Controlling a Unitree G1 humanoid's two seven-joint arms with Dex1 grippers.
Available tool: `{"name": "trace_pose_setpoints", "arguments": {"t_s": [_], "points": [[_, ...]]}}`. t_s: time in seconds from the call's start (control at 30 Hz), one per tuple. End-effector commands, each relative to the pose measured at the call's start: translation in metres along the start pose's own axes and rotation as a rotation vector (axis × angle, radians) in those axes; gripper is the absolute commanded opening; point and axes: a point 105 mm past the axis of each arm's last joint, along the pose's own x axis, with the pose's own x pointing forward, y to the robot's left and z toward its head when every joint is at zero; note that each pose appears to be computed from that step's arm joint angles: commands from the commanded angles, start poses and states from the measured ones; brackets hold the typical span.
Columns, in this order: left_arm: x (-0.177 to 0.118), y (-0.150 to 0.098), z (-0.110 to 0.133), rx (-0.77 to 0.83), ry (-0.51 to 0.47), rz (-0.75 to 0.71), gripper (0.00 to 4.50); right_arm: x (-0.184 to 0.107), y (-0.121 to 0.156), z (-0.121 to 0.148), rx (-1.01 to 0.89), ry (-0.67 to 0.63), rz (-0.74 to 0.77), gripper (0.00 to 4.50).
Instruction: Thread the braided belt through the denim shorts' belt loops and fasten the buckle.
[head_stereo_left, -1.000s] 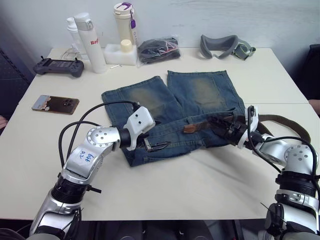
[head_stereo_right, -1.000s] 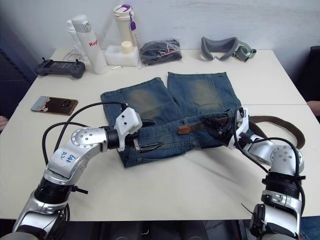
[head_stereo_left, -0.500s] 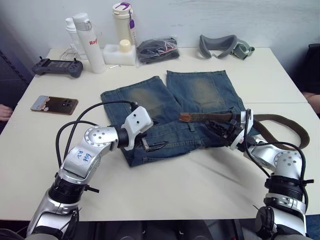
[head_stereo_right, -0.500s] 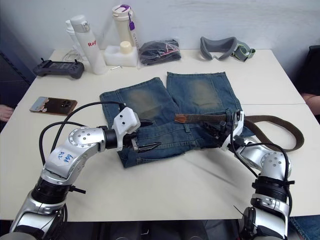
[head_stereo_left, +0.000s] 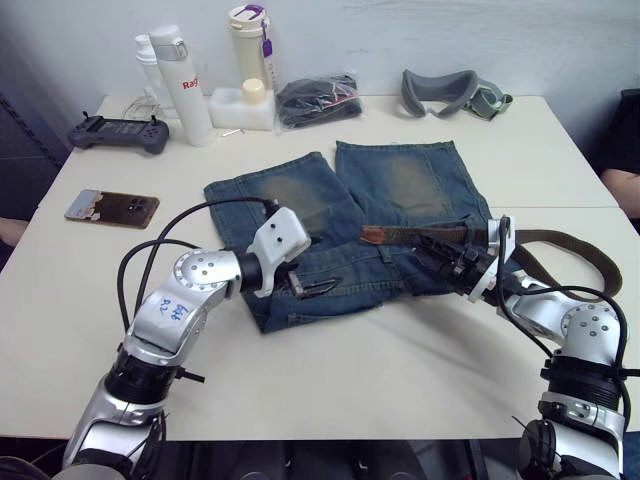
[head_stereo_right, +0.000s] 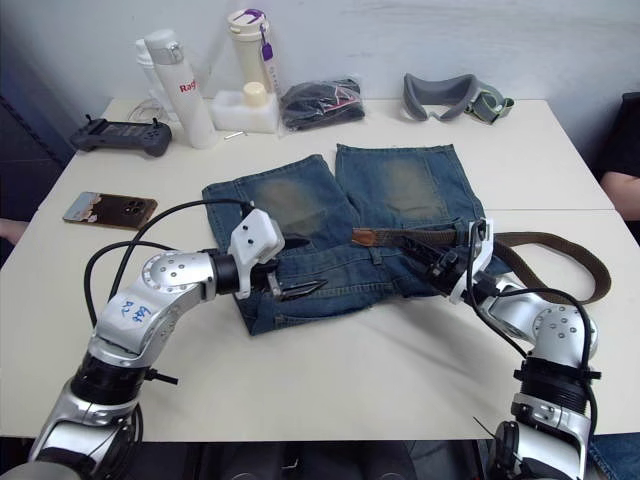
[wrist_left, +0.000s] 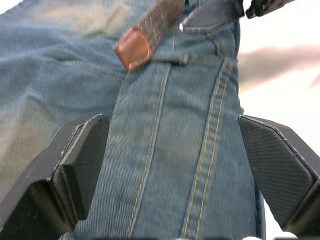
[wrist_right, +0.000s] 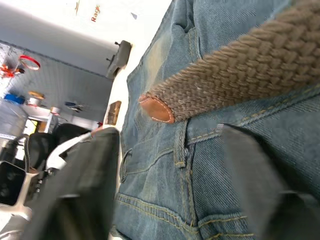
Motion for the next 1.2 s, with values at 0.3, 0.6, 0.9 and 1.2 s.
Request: {"name": "trace_pose_setpoints", "arguments": {"t_s": [0.3, 0.6, 0.9, 1.2], "points": [[0.051, 0.057, 0.01, -0.224, -0.11, 0.022, 4.5, -0.029, 0.029, -0.002, -0.117, -0.038, 0.064, 4.07], [0.081, 0.046, 0.005, -0.38, -0.115, -0.161, 4.5, -0.046, 0.034, -0.003, -0.142, -0.114, 0.021, 4.07], [0.087, 0.037, -0.008, -0.357, -0.045, -0.222, 3.66, -0.05, 0.03, 0.001, -0.137, -0.149, -0.022, 4.14], [0.095, 0.033, -0.003, -0.41, -0.089, -0.235, 0.05, -0.046, 0.029, 0.004, -0.131, -0.161, -0.029, 4.14]]}}
